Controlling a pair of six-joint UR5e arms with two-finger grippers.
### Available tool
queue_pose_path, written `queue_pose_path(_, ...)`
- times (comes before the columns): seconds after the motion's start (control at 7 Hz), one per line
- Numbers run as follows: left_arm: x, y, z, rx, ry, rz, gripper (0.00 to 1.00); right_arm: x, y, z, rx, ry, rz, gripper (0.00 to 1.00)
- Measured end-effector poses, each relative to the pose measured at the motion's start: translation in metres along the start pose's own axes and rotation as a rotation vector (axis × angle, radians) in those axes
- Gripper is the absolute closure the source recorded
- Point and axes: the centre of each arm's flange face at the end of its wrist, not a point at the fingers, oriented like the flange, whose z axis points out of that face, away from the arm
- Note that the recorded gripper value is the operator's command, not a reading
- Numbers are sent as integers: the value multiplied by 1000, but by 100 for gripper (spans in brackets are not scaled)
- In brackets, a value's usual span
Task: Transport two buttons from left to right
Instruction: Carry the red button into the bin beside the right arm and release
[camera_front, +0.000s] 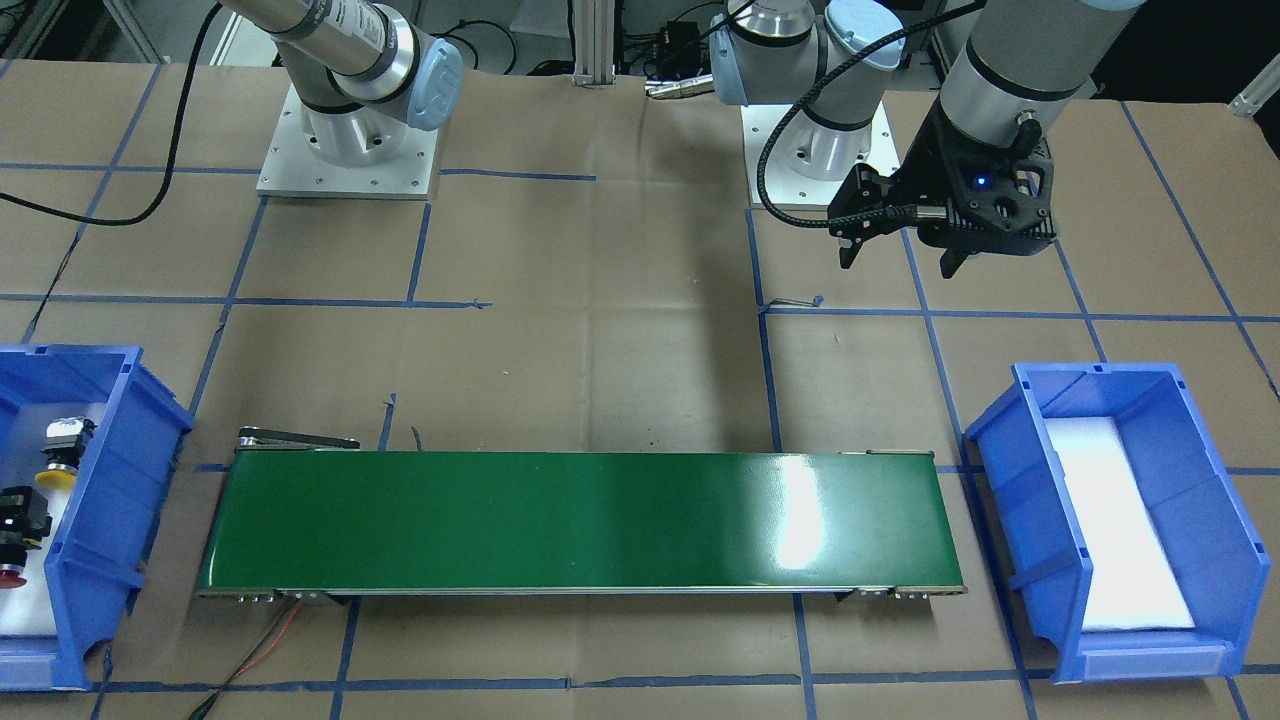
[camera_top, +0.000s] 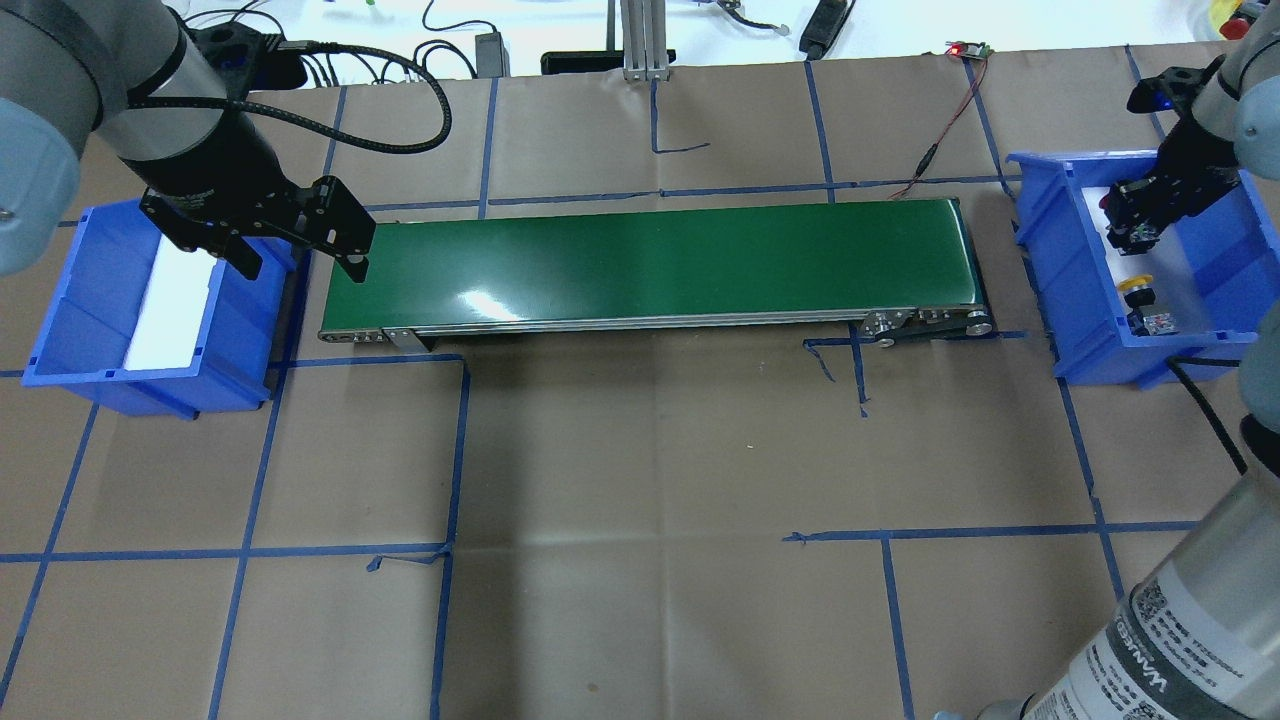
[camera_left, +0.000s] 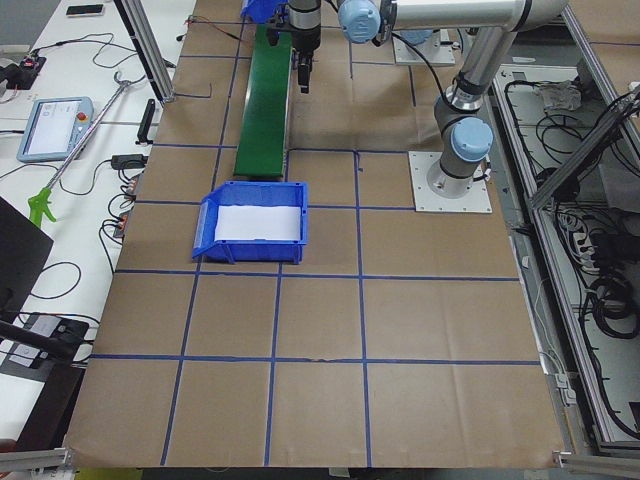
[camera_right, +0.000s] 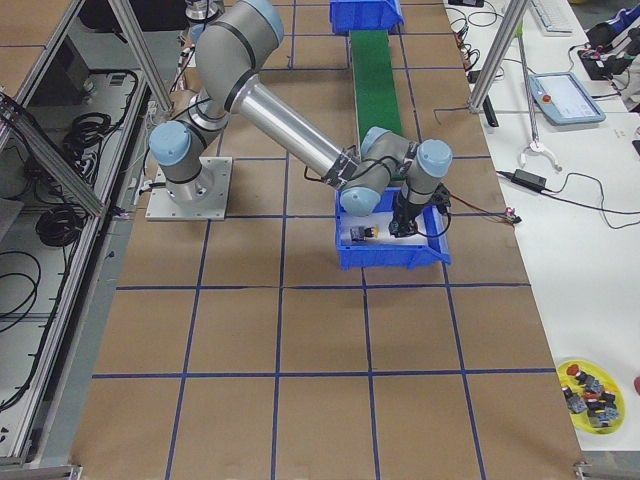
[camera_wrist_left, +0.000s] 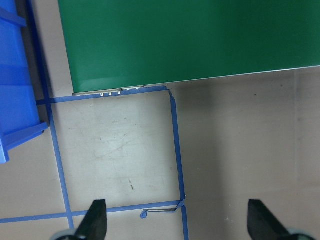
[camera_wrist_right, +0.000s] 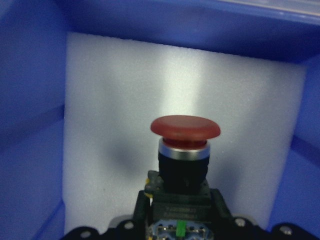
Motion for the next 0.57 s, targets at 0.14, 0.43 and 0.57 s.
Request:
queue_pose_path(0.14,1,0,0,-1,-1,-2,0,0,-1,6,-5,-5,-1,23)
queue_pose_path(0.43,3,0,1,-4,-1,-20,0,-1,-3,5,7,-16,-5,1)
queue_pose_path(0.57,4,-1,2,-5,-1,-27,0,-3,-3,-1,18,-17,-6,1)
